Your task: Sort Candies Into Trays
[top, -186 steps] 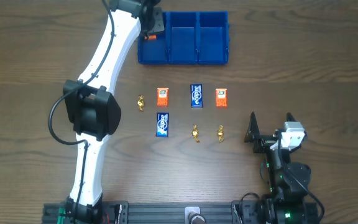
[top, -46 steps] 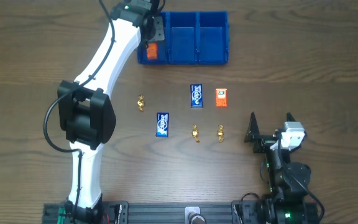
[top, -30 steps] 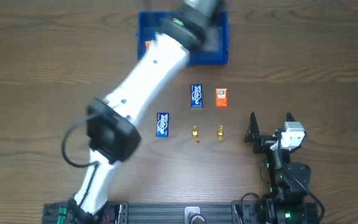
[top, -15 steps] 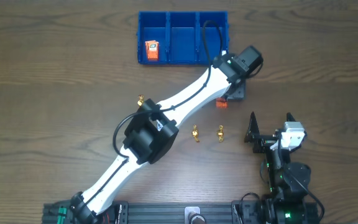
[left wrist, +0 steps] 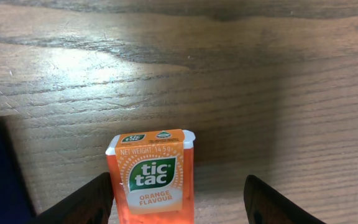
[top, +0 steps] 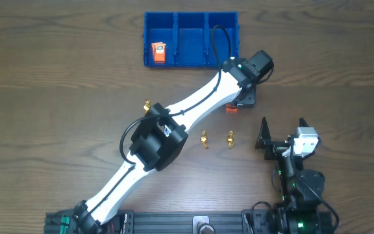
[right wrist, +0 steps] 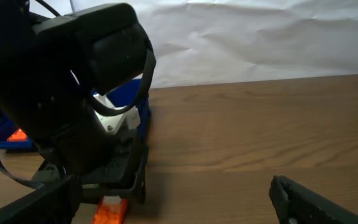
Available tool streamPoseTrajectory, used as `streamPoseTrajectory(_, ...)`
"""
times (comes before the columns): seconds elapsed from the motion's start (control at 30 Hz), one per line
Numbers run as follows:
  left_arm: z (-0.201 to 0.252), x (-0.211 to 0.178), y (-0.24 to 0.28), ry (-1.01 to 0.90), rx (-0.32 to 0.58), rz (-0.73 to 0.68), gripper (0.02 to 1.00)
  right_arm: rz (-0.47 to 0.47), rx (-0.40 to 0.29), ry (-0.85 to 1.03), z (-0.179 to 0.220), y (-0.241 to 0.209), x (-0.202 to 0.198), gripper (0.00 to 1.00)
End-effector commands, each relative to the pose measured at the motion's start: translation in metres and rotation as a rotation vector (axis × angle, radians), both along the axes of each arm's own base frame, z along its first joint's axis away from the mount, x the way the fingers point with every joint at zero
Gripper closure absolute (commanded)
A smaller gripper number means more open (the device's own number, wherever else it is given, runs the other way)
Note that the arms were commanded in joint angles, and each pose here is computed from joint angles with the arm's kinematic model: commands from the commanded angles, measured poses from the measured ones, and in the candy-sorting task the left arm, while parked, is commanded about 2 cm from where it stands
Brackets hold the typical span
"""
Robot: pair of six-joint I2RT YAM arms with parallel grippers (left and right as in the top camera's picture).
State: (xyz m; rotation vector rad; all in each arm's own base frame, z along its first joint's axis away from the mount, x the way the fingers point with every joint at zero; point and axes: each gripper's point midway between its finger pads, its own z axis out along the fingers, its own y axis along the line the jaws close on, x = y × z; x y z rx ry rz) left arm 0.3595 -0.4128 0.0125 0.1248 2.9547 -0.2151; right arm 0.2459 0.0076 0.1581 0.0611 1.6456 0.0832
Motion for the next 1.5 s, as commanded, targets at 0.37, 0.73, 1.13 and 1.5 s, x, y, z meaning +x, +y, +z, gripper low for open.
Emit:
streamPoseTrajectory(0.37, -0.008, -0.003, 0.011, 0.029, 0.022, 0.038, 0.621, 0.005, -0.006, -0.001, -0.001, 0.001, 0.000, 0.003)
streamPoseTrajectory(0.73, 0.011, 0.011, 0.016, -0.024, 0.014, 0.062, 0.704, 0.005, -0.006, -0.002, -0.001, 0.001, 0.000, 0.003)
streamPoseTrajectory(1.13, 0.200, 0.111, 0.148, -0.409, -0.042, 0.215, 0.704, 0.005, -0.006, -0.001, -0.001, 0.001, 0.000, 0.003)
streamPoseTrajectory(1.5, 0.160, 0.158, 0.227, -0.339, 0.013, 0.206, 0.698, 0.005, -0.006, -0.001, -0.001, 0.001, 0.000, 0.003)
